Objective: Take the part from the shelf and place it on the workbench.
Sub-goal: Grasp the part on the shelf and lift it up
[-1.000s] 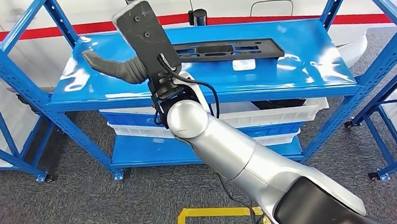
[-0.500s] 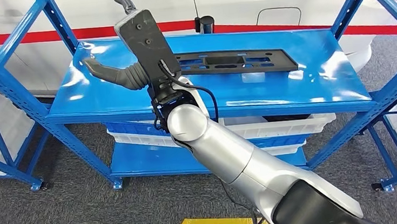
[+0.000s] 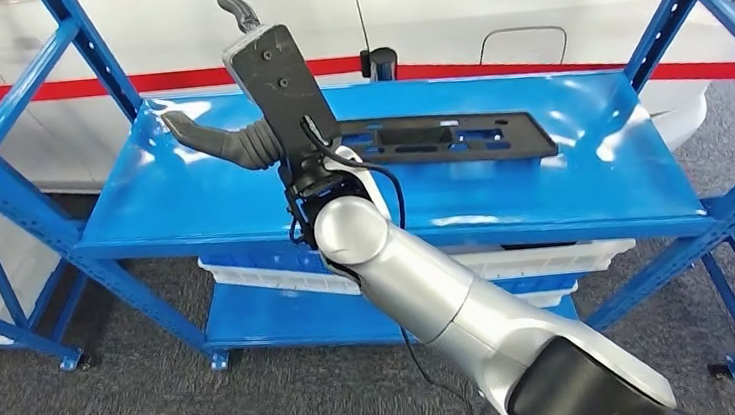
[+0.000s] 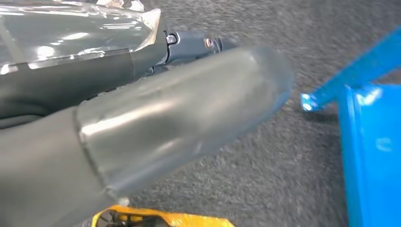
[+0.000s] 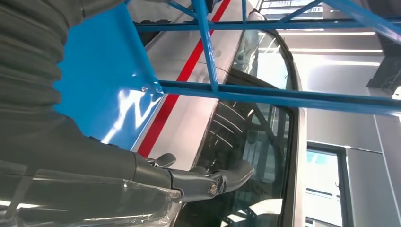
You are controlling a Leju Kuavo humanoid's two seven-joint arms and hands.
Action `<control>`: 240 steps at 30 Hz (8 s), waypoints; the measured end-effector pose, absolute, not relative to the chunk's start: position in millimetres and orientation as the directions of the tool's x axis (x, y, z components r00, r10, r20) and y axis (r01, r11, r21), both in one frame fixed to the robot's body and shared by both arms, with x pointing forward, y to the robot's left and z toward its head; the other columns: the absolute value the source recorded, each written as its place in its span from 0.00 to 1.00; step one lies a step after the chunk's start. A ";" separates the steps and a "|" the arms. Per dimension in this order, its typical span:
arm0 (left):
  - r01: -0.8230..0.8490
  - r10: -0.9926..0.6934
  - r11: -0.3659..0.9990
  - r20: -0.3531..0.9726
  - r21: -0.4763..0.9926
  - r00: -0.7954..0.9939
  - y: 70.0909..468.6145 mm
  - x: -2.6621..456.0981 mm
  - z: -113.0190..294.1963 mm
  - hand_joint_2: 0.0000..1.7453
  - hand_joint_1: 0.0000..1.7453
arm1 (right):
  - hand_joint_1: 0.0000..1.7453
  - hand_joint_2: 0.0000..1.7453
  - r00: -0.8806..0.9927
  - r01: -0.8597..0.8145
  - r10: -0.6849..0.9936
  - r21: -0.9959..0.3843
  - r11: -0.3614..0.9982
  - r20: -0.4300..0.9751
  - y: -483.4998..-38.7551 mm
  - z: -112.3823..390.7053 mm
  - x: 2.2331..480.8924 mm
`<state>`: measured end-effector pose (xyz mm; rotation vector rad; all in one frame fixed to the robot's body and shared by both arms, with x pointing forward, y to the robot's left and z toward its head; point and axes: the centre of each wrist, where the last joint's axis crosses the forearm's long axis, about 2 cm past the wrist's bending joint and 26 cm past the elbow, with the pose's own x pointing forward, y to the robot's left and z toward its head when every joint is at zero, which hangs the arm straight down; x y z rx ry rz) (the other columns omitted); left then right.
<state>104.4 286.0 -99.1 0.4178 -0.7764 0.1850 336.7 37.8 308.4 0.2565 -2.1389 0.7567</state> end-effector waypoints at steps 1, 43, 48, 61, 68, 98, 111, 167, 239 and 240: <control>-0.312 0.009 0.903 0.712 0.297 0.702 286.1 104.7 -99.0 0.00 0.00 | 0.00 1.00 -0.635 -0.424 0.076 -0.429 0.797 0.769 37.9 309.0 336.8; -0.288 -0.019 0.907 0.713 0.308 0.701 290.1 92.4 -101.8 0.00 0.00 | 0.00 1.00 -0.701 -0.050 0.500 -0.735 0.676 0.508 1.7 246.3 374.6; -0.259 -0.031 0.917 0.704 0.302 0.709 289.3 87.6 -102.9 0.00 0.00 | 0.00 1.00 -0.692 0.034 0.622 -0.844 0.535 0.366 -19.6 198.5 370.8; -0.203 0.030 0.933 0.497 0.298 0.867 283.7 73.4 -105.7 0.00 0.00 | 0.00 1.00 -0.638 -0.023 0.688 -0.901 0.432 0.346 -52.6 108.4 284.4; -0.222 0.131 0.909 0.264 0.352 0.955 283.1 60.3 -107.4 0.00 0.00 | 0.00 1.00 -0.637 -0.008 0.675 -0.879 0.476 0.372 -72.1 107.8 251.5; -0.197 0.138 0.910 0.184 0.365 0.973 263.9 56.8 -106.8 0.00 0.00 | 0.00 1.00 -0.704 0.211 0.655 -0.799 0.562 0.275 -84.7 154.5 257.1; -0.191 0.133 0.912 0.177 0.363 0.975 263.7 56.8 -106.9 0.00 0.00 | 0.00 1.00 -0.685 0.112 0.661 -0.853 0.509 0.305 -71.7 136.0 253.5; -0.285 0.058 0.903 0.568 0.321 0.821 270.6 58.6 -107.3 0.00 0.00 | 1.00 1.00 -0.269 0.465 0.958 -0.858 0.219 0.099 -139.4 141.8 347.6; -0.599 0.522 0.785 0.351 0.158 0.777 261.3 64.2 -106.8 1.00 0.00 | 1.00 1.00 -0.785 0.159 0.342 -0.366 0.917 0.517 -124.1 277.2 304.7; -0.598 0.522 0.786 0.350 0.158 0.778 261.3 64.2 -106.8 1.00 0.00 | 1.00 1.00 -0.785 0.160 0.342 -0.364 0.917 0.517 -124.0 277.7 304.5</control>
